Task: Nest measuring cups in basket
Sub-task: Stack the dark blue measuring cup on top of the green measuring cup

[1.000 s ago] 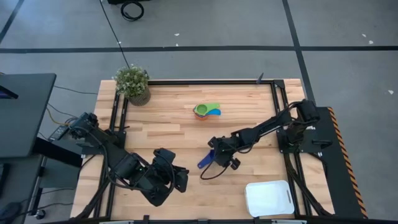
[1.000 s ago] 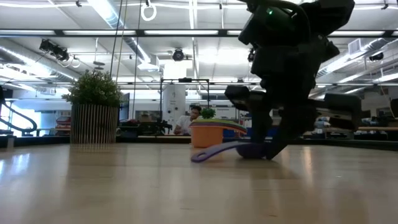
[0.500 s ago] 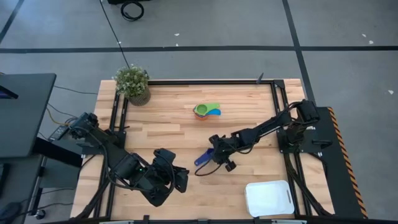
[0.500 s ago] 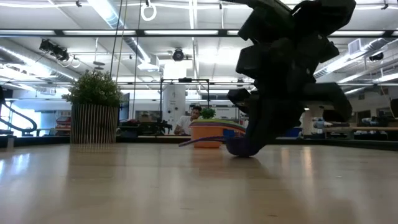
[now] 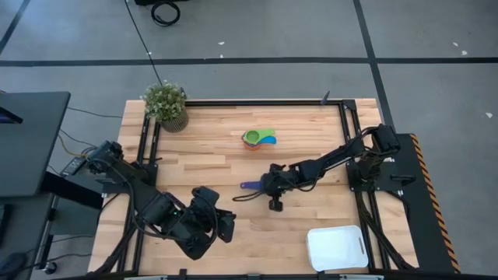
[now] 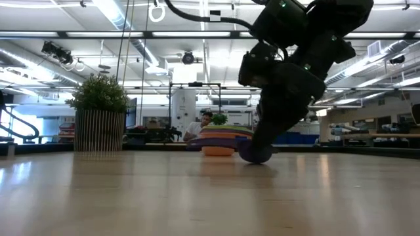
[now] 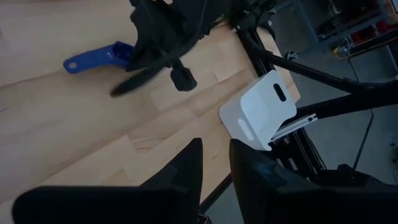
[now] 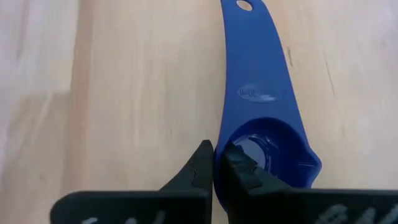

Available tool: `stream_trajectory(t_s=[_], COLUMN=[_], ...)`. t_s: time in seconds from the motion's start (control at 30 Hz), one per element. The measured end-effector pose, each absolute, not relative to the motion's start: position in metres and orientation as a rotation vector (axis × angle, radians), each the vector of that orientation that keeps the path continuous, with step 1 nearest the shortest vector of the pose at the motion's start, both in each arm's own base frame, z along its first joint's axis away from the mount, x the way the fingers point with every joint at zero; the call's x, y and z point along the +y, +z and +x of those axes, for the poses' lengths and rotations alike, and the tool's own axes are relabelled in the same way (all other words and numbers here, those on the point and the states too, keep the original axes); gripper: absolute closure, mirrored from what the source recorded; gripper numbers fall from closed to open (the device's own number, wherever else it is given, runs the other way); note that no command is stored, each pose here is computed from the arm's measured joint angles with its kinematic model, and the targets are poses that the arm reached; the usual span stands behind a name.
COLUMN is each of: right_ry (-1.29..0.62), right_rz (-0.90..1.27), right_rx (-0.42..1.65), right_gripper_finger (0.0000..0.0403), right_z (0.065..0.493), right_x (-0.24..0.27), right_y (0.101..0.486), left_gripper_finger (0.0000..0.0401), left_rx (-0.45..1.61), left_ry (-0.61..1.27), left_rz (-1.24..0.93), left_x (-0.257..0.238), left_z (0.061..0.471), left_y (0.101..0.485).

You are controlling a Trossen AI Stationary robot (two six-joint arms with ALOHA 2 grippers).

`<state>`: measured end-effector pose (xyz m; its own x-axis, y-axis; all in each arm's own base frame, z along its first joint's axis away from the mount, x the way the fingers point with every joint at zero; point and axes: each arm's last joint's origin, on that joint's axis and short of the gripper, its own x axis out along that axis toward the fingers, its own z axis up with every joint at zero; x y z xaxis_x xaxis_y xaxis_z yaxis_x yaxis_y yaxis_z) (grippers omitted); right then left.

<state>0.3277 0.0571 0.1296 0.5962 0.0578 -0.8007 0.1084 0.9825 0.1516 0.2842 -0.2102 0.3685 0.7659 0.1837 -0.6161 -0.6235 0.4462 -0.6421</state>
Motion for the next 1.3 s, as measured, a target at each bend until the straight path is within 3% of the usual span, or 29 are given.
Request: stream_trajectory(t_s=[0.27, 0.67, 0.8, 1.1, 1.3], right_ry=[-0.218, -0.607, -0.612, -0.528, -0.445], right_rz=[0.527, 0.744, 0.758, 0.752, 0.839], right_rx=[0.922, 0.879, 0.882, 0.95, 0.949], right_gripper_finger=[0.0389, 0.0389, 0.0385, 0.0289, 0.0276], right_z=[0.331, 0.318, 0.317, 0.319, 0.326], right_x=[0.063, 0.068, 0.069, 0.065, 0.054], right_y=[0.136, 0.131, 0.131, 0.128, 0.131], left_gripper_finger=[0.0314, 0.0314, 0.0314, 0.0314, 0.0314], left_rx=[0.53, 0.538, 0.546, 0.552, 0.56], left_ry=[0.493, 0.382, 0.345, 0.327, 0.305], left_rz=[-0.893, -0.794, -0.785, -0.778, -0.772], left_x=[-0.211, -0.215, -0.217, -0.221, -0.228], left_z=[0.284, 0.289, 0.29, 0.287, 0.281], left_y=[0.368, 0.373, 0.375, 0.375, 0.375])
